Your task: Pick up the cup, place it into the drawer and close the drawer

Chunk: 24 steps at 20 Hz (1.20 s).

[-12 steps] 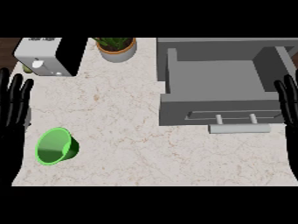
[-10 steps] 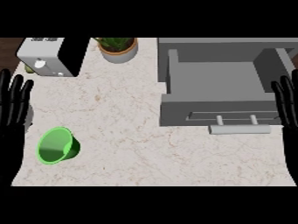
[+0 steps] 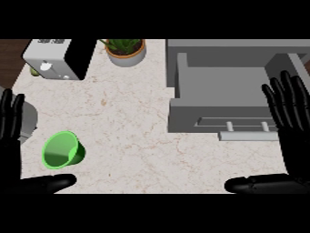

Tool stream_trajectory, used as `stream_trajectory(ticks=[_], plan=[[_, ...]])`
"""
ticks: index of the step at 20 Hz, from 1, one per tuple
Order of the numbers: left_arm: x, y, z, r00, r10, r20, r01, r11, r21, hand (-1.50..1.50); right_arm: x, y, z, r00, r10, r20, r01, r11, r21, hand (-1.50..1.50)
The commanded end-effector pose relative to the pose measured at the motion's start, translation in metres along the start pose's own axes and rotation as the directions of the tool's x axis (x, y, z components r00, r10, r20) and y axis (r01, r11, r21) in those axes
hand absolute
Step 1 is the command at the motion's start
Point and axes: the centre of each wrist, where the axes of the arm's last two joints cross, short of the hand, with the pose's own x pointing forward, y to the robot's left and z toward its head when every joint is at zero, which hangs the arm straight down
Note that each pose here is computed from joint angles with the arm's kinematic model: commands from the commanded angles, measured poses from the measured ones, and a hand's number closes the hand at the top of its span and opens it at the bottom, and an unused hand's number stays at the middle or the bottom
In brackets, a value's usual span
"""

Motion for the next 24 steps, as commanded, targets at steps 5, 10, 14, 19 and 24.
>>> stream_trajectory(ticks=[5,10,14,19,24], plan=[[-0.006,0.007,0.016,0.999,0.04,-0.013,-0.039,0.999,0.032,-1.5,0.006,-0.013,-0.015,1.0,-0.006,-0.01,0.006,1.0,0.018,-1.5],[-0.01,-0.016,0.006,0.999,0.028,-0.044,-0.027,0.999,0.039,-1.5,0.0,-0.012,0.009,0.999,-0.027,-0.019,0.027,1.0,0.013,-1.5],[-0.027,-0.011,-0.008,0.999,0.016,-0.052,-0.012,0.998,0.068,-1.5,-0.015,-0.017,-0.004,1.0,-0.018,0.001,0.018,1.0,0.004,-1.5],[-0.019,-0.006,0.01,0.998,-0.008,-0.061,0.013,0.996,0.087,-1.5,-0.001,-0.017,-0.021,1.0,-0.026,0.011,0.025,1.0,0.018,-1.5],[-0.022,0.01,0.007,0.994,0.002,-0.108,0.01,0.993,0.117,-1.5,-0.004,-0.003,-0.018,1.0,-0.022,0.022,0.022,1.0,0.013,-1.5]])
